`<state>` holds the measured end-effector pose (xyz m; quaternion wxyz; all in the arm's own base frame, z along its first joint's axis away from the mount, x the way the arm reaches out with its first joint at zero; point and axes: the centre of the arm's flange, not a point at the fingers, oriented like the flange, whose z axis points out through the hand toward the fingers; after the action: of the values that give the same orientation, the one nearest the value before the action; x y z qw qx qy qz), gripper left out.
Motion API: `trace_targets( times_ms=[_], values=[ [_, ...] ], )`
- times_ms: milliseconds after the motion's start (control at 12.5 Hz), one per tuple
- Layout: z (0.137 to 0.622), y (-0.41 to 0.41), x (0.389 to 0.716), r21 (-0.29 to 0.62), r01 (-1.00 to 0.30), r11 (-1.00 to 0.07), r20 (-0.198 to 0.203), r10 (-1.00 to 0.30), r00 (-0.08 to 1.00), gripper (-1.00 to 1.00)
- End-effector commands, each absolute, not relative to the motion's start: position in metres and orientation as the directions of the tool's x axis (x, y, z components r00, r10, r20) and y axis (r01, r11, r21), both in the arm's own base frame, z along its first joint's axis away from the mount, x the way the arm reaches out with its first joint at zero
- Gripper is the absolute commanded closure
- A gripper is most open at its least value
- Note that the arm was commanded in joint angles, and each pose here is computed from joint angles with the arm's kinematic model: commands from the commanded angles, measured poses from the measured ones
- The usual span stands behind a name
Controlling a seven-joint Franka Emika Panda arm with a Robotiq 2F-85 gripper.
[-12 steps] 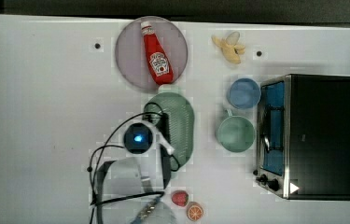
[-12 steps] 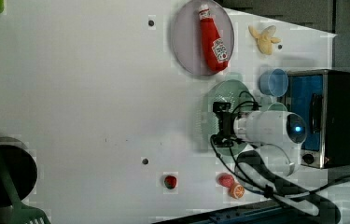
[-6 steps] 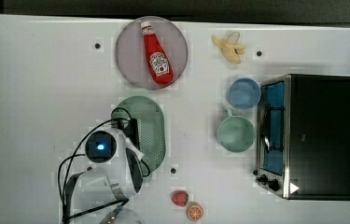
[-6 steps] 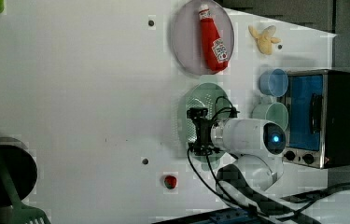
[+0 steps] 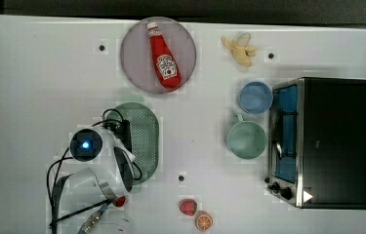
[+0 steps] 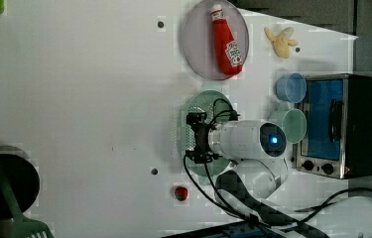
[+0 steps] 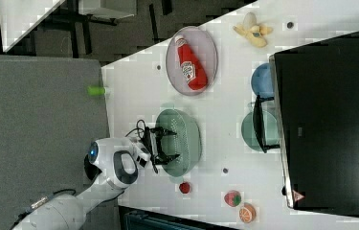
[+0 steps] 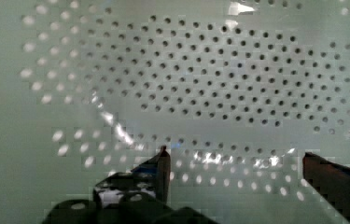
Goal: Drag strainer right to left.
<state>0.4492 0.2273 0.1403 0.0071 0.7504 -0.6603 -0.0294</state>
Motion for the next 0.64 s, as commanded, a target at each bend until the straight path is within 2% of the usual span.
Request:
trace_targets(
  times_ms=[80,640],
  values=[
    [0.156,0.259,0.461,0.037,-0.997,-0.067,-0.033,-0.997,0.066,-1.0],
    [0.151,0.337,0.467,0.035,-0.999,0.004,-0.083,-0.997,-0.007,-1.0]
  ],
)
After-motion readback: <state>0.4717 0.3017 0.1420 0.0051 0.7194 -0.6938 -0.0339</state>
